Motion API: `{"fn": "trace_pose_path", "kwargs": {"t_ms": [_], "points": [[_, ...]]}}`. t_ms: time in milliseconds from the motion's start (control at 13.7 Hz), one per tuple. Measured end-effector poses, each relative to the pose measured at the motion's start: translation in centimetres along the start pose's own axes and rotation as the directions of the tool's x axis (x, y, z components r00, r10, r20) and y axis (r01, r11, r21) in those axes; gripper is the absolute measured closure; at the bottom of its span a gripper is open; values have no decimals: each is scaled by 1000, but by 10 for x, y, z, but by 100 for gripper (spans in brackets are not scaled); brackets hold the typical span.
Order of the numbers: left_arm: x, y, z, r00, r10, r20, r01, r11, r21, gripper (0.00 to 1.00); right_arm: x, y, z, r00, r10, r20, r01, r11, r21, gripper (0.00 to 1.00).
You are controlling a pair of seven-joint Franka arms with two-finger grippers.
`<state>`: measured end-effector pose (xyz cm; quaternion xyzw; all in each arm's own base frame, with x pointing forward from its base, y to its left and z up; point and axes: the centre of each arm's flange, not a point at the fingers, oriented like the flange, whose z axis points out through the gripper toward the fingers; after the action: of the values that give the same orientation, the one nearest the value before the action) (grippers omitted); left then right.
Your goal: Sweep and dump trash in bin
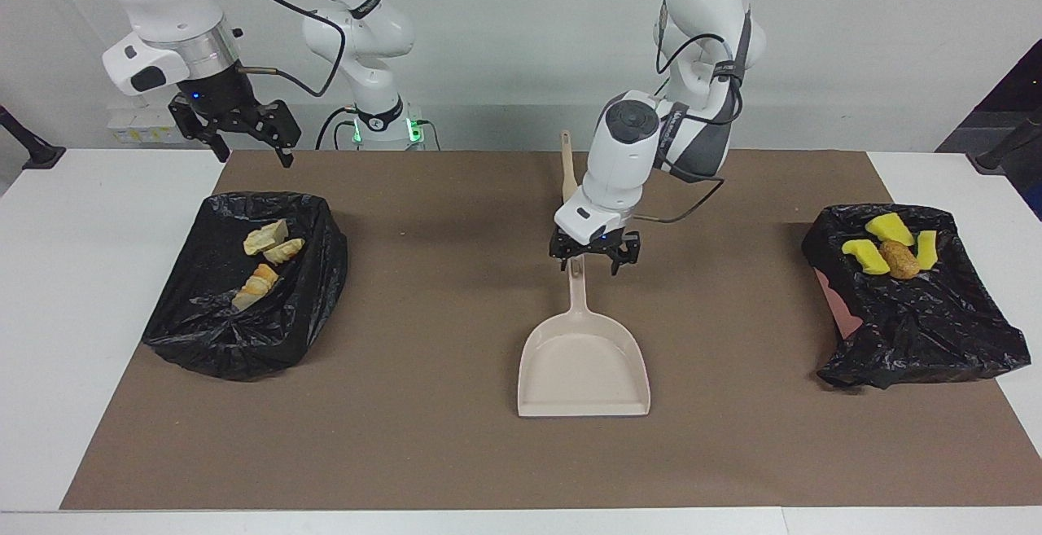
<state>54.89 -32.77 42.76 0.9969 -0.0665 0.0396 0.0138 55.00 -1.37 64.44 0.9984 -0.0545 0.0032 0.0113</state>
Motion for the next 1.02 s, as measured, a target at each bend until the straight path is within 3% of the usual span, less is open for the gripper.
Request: {"fn": "trace_pose_path", "kwargs": {"t_ms": [220,659,878,1024], "points": [[3,-68,-64,999,32,-6,-32,999,30,0,0,0,0,1000,0,0,0,1000,0,0],[-27,-209,-186,998,55,-5,-54,997,54,0,0,0,0,1000,0,0,0,1000,0,0],[-35,-256,-234,996,83,15,-83,997,7,0,0,0,0,1000,0,0,0,1000,0,0],[-37,-280,-243,996,79,27,-79,997,-21,0,0,0,0,1000,0,0,0,1000,0,0]]}}
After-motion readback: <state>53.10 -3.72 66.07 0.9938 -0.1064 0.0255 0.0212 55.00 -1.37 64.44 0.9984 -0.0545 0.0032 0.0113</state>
